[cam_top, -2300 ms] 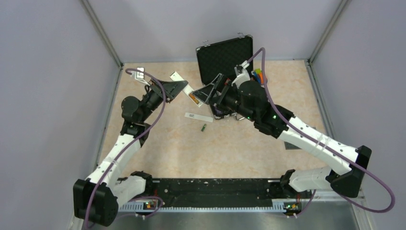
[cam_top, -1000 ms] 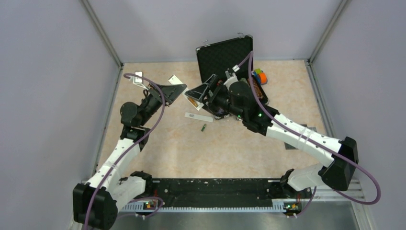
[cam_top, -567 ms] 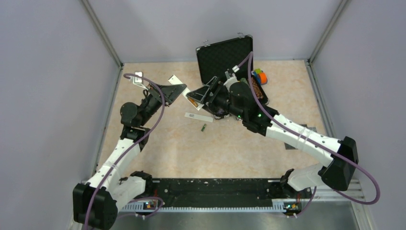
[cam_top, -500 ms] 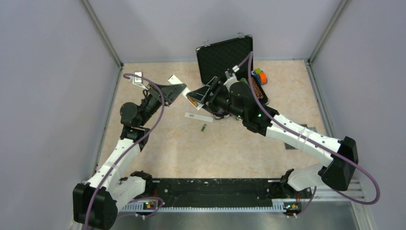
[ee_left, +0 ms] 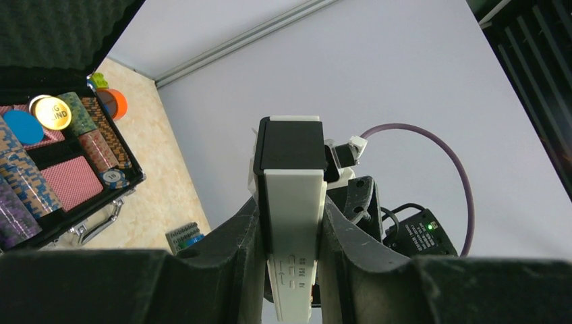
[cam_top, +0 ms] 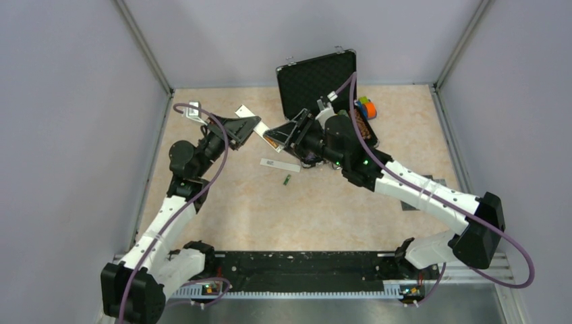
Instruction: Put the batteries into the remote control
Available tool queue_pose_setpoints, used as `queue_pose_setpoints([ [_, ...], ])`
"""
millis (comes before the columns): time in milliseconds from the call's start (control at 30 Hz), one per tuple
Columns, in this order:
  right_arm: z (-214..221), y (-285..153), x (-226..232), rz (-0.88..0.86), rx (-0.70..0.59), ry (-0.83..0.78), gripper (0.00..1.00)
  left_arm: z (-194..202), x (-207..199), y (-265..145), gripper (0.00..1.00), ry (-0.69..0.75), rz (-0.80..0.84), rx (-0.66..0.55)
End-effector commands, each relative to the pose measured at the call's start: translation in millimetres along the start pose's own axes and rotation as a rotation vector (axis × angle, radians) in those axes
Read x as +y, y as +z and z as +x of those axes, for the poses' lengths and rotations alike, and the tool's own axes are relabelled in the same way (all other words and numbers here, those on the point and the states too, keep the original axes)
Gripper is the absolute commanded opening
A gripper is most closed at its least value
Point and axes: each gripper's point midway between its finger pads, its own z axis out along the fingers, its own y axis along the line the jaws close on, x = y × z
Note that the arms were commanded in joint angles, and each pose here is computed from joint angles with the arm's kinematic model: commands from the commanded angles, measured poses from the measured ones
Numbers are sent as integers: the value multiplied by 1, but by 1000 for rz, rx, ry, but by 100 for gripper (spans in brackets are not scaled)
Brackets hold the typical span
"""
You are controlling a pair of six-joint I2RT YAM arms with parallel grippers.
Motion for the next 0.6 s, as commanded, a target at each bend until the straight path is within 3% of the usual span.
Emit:
queue_pose_setpoints([
  [0, -2, -8, 10, -46, 5, -30, 38, -15, -38, 1, 0, 7, 68, -49],
  [167, -3, -9, 10, -47, -4, -56, 32, -16, -37, 3, 0, -28, 50, -49],
  [200, -4, -10, 12, -50, -7, -58, 37, -16, -36, 3, 0, -22, 45, -48],
  [300, -8, -15, 18, -70, -20, -68, 70, -16, -30, 3, 0, 7, 25, -52],
  [367, -14, -19, 24, -88, -38, -79, 83, -16, -24, 1, 0, 31, 10, -59],
  [467, -23, -27, 25, -95, -60, -87, 91, -19, -14, -2, 0, 78, -22, -71],
  [567, -32, -35, 14, -71, -81, -100, 93, -24, -7, -6, 0, 132, -46, -68],
])
